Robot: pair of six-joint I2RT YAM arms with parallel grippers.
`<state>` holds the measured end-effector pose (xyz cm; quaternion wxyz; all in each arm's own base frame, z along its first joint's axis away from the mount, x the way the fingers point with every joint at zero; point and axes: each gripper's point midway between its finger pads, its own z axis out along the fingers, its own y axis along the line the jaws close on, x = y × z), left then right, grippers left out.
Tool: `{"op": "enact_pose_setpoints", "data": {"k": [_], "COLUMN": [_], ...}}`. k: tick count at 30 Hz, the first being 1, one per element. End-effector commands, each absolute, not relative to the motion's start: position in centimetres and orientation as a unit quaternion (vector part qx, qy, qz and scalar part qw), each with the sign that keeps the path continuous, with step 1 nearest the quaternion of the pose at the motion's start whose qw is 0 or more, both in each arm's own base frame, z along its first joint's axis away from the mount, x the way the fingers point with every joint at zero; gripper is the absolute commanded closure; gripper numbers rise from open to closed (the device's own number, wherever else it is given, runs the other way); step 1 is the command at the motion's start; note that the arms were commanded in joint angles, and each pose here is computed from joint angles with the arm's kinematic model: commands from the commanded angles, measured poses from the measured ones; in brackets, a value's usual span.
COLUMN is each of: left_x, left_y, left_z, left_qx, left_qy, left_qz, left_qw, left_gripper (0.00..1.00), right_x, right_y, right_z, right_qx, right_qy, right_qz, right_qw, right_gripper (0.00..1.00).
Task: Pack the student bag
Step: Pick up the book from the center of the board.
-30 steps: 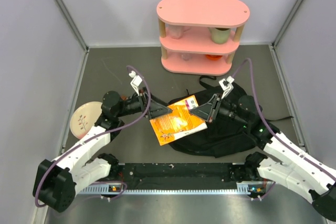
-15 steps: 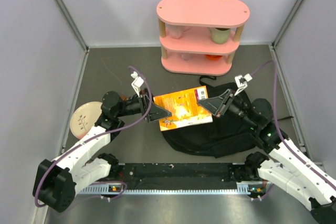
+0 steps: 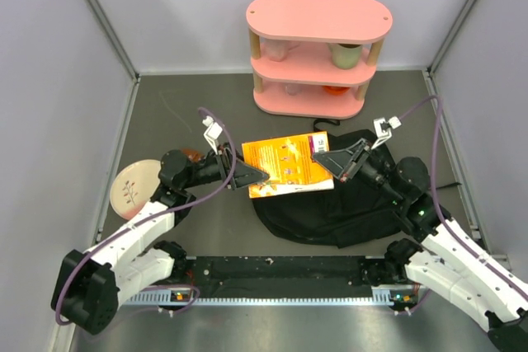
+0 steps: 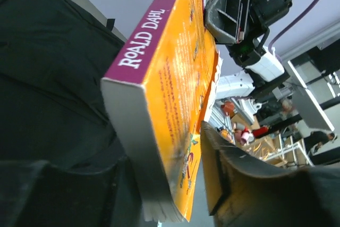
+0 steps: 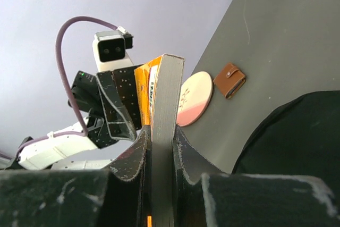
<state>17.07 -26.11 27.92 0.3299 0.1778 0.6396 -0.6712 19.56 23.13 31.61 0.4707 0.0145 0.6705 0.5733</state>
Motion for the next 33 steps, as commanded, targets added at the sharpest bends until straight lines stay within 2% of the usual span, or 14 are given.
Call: {"op": "enact_pose_setpoints", "data": {"k": [1,3,6,9,10,11,13,14,17,19,20,23,28,33], "left_x": [17.1,17.5,17.8,18.0,18.4,18.8,19.9,20.4,22.2,22.8,23.8,23.7,22.3,21.2], "left_y": [-25.7,-25.5,-25.2,-25.1,-25.1,-25.0,-24.6,-24.3,-22.2,-20.1,-17.9,-13.5,-9.7,-7.7], "left_z": [30.0,29.9,30.0,30.1,29.5,29.0,27.7,26.7,23.4,22.8,20.0,18.6,19.9,19.7], "left_qx": [0.161,0.143,0.127,0.121,0.107,0.101,0.062,0.044,-0.039,-0.088,-0.151,-0.224,-0.262,-0.27], "left_qy": [0.601,0.599,0.594,0.593,0.606,0.614,0.639,0.651,0.702,0.713,0.745,0.758,0.755,0.776], "left_qz": [-0.688,-0.689,-0.689,-0.686,-0.68,-0.671,-0.65,-0.639,-0.57,-0.528,-0.463,-0.375,-0.31,-0.252], "left_qw": [0.373,0.382,0.395,0.403,0.399,0.402,0.407,0.408,0.425,0.453,0.455,0.485,0.515,0.512], "left_gripper": [0.56,0.59,0.7,0.94,1.0,1.0,1.0,1.0,1.0,1.0,1.0,1.0,1.0,1.0], "right_x": [20.2,20.4,20.7,20.8,21.0,21.1,21.2,21.4,21.7,21.7,21.5,20.5,19.0,18.0], "right_y": [22.6,22.7,22.7,22.9,23.0,22.9,22.6,22.3,20.1,18.4,17.9,19.0,22.6,27.7], "right_z": [33.6,33.1,32.0,31.1,30.6,30.2,29.3,28.8,26.4,24.9,24.7,23.7,21.1,18.8], "right_qx": [0.032,0.036,0.046,0.047,0.055,0.062,0.071,0.078,0.103,0.118,0.11,0.062,-0.02,-0.086], "right_qy": [0.636,0.64,0.651,0.666,0.674,0.681,0.695,0.702,0.748,0.778,0.783,0.797,0.831,0.86], "right_qz": [0.589,0.591,0.583,0.576,0.571,0.567,0.552,0.542,0.465,0.41,0.397,0.404,0.4,0.356], "right_qw": [0.497,0.491,0.483,0.473,0.466,0.459,0.455,0.456,0.461,0.46,0.466,0.444,0.385,0.355], "right_gripper": [1.0,1.0,1.0,0.97,0.87,0.65,0.48,0.31,0.1,0.09,0.08,0.13,0.27,0.29]}}
